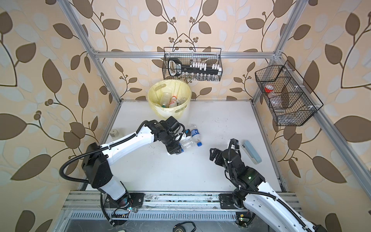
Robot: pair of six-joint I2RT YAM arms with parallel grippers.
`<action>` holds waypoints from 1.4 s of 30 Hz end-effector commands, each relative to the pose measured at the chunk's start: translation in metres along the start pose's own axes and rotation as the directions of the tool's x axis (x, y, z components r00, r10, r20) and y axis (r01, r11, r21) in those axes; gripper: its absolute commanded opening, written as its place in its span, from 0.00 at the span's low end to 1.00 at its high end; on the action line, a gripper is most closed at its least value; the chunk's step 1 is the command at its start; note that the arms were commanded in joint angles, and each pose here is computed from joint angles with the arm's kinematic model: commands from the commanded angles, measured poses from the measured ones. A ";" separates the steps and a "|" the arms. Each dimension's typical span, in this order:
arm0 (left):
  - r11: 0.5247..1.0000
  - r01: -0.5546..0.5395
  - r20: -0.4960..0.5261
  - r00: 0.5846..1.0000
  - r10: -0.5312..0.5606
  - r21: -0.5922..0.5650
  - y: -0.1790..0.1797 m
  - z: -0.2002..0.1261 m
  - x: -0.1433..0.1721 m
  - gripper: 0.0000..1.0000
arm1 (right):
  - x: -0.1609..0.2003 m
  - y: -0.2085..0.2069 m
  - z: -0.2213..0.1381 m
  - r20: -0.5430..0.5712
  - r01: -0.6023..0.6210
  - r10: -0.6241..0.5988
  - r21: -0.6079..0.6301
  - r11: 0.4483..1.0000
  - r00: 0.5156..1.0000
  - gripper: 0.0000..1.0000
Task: Throw the plastic bottles in the bin
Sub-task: Pick up the plastic bottle from the center of the table, then throw the plastic bottle into the trash bin.
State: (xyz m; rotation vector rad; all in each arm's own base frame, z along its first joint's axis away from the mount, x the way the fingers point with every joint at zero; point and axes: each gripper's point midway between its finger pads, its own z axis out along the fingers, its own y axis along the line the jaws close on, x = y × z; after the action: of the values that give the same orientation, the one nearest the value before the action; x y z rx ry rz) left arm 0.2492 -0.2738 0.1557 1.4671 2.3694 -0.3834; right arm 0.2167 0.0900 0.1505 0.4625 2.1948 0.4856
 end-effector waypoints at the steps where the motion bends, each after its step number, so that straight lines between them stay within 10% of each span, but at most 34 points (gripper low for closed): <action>1: 1.000 0.017 0.092 0.996 -0.016 -0.010 -0.004 -0.029 -0.003 0.55 | -0.006 -0.003 -0.005 0.018 -0.018 0.018 0.021 1.000 1.000 1.00; 42: 0.829 0.436 0.532 0.821 -0.207 -0.351 0.092 -0.240 0.020 0.56 | -0.008 0.030 0.026 -0.041 -0.026 0.026 -0.008 1.000 0.999 1.00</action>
State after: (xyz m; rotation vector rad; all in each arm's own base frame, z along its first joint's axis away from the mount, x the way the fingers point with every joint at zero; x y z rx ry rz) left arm 0.2921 -0.1336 0.3387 0.6909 2.1458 -0.2436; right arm 0.2393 0.1107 0.1355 0.4661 2.2756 0.4618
